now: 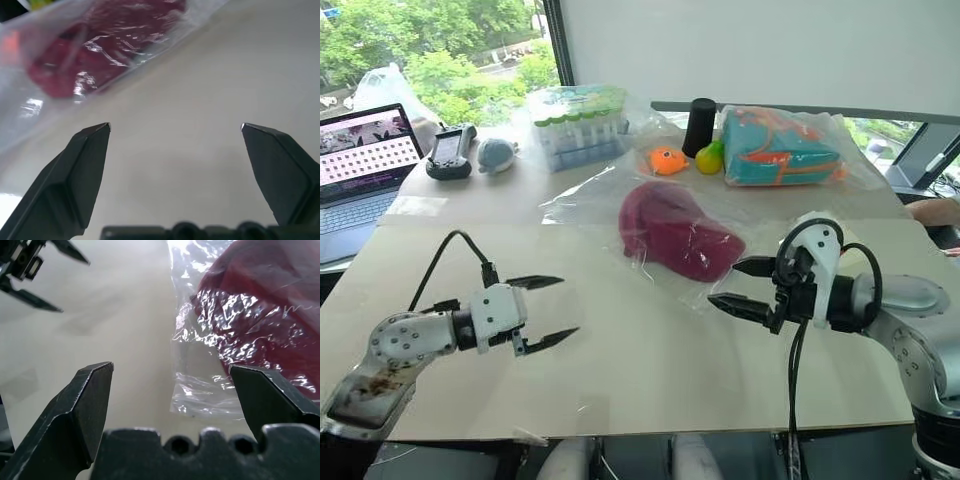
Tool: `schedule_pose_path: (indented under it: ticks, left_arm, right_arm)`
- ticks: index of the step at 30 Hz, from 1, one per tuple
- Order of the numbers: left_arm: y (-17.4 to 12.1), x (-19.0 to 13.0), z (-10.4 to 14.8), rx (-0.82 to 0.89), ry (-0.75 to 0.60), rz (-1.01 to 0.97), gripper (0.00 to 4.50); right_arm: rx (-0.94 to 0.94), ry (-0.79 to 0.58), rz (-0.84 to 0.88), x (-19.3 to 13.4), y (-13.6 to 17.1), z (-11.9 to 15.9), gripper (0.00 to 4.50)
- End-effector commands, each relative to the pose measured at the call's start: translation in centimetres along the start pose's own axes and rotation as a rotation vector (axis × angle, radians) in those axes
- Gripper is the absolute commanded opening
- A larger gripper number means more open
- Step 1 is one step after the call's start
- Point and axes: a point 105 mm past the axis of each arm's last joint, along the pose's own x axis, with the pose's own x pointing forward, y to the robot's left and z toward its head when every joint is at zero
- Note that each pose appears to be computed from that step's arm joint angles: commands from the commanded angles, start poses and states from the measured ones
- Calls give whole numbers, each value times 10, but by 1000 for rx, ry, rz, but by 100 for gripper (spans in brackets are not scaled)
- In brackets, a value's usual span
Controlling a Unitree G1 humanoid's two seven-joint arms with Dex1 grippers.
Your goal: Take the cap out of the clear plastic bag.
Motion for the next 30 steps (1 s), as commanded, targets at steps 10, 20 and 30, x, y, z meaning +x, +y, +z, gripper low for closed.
schedule_pose_path:
  ticks: [10,20,30]
  left_arm:
    - [34,37,-28,400,-12,-6,450]
    - [33,82,7,479,-202,81,450]
    - [1,157,19,601,-114,-32,450]
  right_arm:
    - [-123,-29,-141,-7,5,0,444]
    - [-179,-78,-292,-17,1,-17,444]
    - [-181,-110,-272,-13,7,-5,444]
